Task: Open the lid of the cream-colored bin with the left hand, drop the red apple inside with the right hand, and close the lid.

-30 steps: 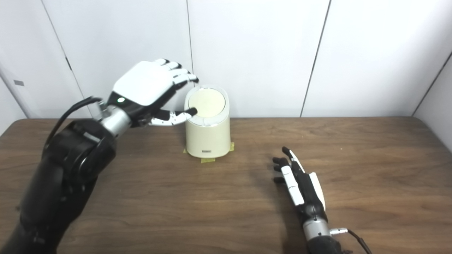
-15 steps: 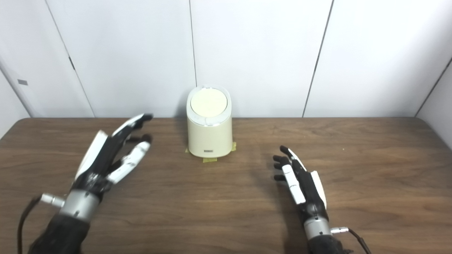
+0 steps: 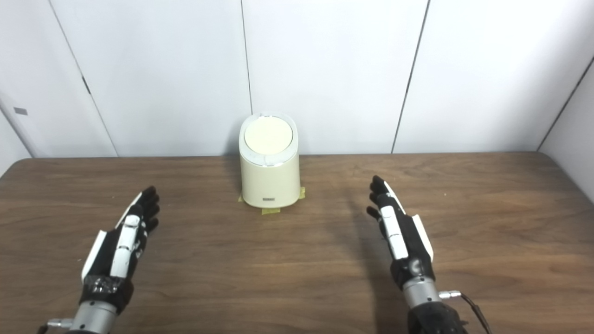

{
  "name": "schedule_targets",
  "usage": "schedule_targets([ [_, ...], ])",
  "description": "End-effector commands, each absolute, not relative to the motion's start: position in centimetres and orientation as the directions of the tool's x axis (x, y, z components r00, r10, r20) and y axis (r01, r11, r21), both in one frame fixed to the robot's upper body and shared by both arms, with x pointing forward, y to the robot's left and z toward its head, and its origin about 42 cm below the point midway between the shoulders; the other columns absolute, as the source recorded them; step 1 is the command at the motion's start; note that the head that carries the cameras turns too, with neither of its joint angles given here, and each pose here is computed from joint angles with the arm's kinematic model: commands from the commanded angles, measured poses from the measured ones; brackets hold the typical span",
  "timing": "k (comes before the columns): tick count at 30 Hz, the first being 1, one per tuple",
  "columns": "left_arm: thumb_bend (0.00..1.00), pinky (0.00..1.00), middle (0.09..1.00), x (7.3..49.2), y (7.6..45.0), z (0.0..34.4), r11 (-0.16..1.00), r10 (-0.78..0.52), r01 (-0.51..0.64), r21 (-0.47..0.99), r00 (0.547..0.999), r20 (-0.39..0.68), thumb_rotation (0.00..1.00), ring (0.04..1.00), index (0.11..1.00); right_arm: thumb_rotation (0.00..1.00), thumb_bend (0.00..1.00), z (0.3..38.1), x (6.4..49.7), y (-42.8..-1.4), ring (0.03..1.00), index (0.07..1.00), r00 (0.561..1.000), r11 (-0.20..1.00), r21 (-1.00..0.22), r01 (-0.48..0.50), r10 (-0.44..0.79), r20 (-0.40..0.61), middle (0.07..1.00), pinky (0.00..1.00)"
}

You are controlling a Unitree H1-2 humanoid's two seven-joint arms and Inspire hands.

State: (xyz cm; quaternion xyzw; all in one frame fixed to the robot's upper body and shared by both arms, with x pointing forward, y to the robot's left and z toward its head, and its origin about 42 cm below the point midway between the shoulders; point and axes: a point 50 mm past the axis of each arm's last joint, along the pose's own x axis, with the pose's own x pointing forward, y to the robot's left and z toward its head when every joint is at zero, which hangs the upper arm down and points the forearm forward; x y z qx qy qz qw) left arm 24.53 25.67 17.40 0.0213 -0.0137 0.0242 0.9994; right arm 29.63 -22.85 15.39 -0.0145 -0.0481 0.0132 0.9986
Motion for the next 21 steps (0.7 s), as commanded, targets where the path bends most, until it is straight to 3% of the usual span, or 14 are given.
schedule_targets([
  [1, 0.46, 1.00, 0.981, 23.27, 25.93, 16.74, 0.997, 0.070, -0.070, 0.011, 0.997, 0.040, 1.00, 0.984, 0.979, 0.97, 0.51, 17.37, 30.08, -22.77, 0.969, 0.959, 0.983, 0.999, -0.029, -0.044, 0.049, 0.176, 0.963, 0.93],
  [21, 0.40, 1.00, 0.982, 23.11, 25.96, 15.77, 0.995, 0.089, -0.088, -0.046, 0.996, 0.020, 1.00, 0.984, 0.978, 1.00, 0.49, 16.90, 29.66, -23.15, 0.983, 0.976, 0.991, 0.999, -0.027, -0.046, 0.049, 0.129, 0.984, 0.95],
])
